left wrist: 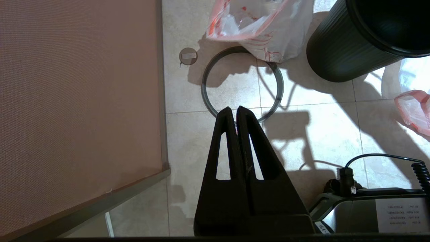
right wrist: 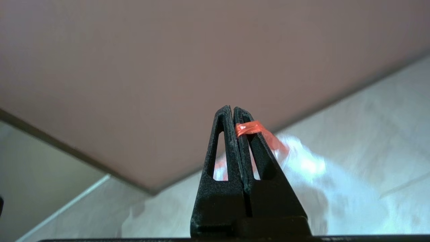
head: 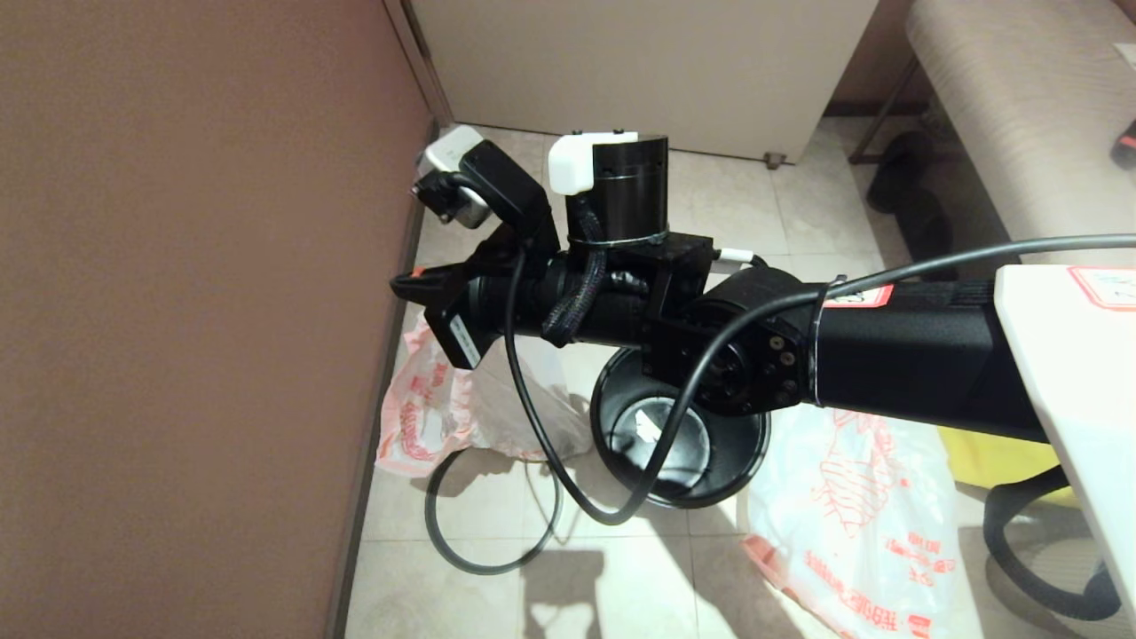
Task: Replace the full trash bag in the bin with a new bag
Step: Place the trash bag on the floor
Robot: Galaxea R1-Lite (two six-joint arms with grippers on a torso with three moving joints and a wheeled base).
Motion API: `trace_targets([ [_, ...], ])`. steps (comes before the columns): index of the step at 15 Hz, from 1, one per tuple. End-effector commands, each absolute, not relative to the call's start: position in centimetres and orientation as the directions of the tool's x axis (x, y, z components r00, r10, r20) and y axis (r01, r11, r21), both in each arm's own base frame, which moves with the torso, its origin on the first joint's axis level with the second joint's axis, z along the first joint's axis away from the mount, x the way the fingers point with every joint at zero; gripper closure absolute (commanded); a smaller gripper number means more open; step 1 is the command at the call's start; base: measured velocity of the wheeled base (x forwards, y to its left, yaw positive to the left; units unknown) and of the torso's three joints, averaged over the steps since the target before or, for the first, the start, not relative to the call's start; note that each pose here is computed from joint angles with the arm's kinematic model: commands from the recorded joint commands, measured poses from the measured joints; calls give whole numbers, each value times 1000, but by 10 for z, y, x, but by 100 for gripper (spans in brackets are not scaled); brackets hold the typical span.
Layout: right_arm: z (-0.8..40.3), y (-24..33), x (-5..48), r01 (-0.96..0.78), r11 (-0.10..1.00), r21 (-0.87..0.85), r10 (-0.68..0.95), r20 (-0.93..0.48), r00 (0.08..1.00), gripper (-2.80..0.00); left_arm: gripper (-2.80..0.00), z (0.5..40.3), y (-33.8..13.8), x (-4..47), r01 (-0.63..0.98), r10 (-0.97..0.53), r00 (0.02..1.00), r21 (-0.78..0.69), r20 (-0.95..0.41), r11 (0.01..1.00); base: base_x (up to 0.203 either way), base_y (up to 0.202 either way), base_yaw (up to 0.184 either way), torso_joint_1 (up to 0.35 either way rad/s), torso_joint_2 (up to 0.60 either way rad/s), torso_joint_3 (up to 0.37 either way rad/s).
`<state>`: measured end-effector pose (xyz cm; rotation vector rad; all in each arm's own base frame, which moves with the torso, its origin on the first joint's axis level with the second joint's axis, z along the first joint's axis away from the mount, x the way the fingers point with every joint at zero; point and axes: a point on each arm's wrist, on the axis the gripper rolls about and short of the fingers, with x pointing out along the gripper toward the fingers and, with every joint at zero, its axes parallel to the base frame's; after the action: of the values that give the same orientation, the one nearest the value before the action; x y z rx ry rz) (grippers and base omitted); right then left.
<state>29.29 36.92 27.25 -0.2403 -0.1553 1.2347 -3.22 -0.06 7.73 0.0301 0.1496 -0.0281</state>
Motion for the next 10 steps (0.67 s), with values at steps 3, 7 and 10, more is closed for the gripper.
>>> trace_targets([
  [3,256,368,299,-922,314,-228,928,-131,349,0,0,77,-1,-32,30,-26,988,26,-151,999,0,0,0,0,0,0],
  [7,222,361,318,-903,340,-263,861,-299,411,0,0,77,-1,-32,31,-26,988,28,-151,999,0,0,0,0,0,0],
  [10,202,351,340,-884,384,-268,815,-351,461,0,0,77,-1,-32,31,-26,988,28,-151,999,0,0,0,0,0,0],
])
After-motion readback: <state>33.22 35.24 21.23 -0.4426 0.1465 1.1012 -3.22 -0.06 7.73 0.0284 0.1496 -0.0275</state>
